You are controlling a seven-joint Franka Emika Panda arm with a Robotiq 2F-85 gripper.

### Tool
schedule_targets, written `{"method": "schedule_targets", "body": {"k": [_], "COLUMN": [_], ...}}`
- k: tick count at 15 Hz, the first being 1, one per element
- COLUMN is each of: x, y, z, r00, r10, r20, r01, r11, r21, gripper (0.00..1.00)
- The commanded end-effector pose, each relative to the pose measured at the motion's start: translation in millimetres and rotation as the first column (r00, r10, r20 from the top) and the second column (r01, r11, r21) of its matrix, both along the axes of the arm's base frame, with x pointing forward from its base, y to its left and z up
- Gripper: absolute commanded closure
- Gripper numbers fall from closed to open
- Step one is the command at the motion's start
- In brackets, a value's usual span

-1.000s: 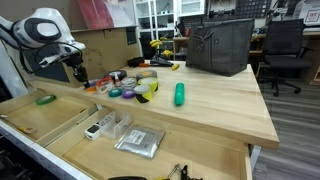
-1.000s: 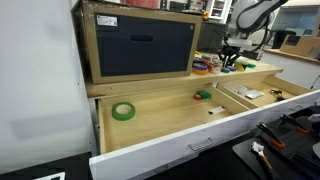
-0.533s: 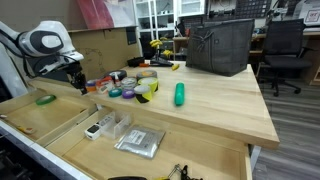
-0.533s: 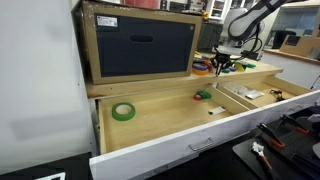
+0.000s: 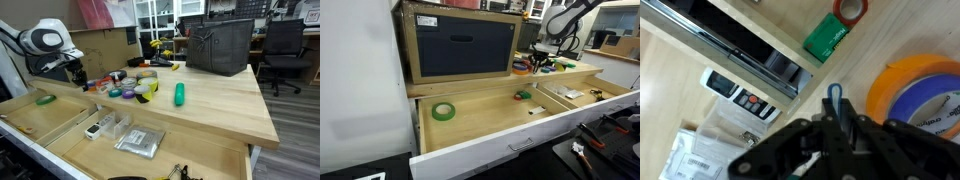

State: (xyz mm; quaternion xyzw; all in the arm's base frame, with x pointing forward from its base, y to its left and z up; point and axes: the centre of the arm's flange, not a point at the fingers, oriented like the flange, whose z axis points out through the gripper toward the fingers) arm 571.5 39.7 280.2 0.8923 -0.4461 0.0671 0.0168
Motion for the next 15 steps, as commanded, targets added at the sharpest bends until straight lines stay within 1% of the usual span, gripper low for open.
{"method": "schedule_targets", "body": {"k": [1,8,9,10,11,12,14,15], "x": [9,25,26,27,28,29,29,29], "y": [-7,-3,-1,2,4,6,10,11], "z": [0,5,5,5,6,7,8,9], "r00": [0.999,0.998,0.999,0.998,0.998,0.998,0.998,0.998], "r10": [-0.043,-0.040,-0.029,-0.023,-0.014,-0.005,0.011,0.020], "r20": [0.026,0.048,0.046,0.050,0.053,0.056,0.060,0.061], "r01": [0.044,0.041,0.030,0.025,0.017,0.008,-0.007,-0.016], "r11": [0.999,0.999,0.999,0.999,0.999,0.999,0.998,0.998], "r21": [-0.009,-0.022,-0.030,-0.038,-0.045,-0.051,-0.061,-0.063], "gripper": [0.97,0.97,0.63,0.61,0.56,0.47,0.34,0.25]}}
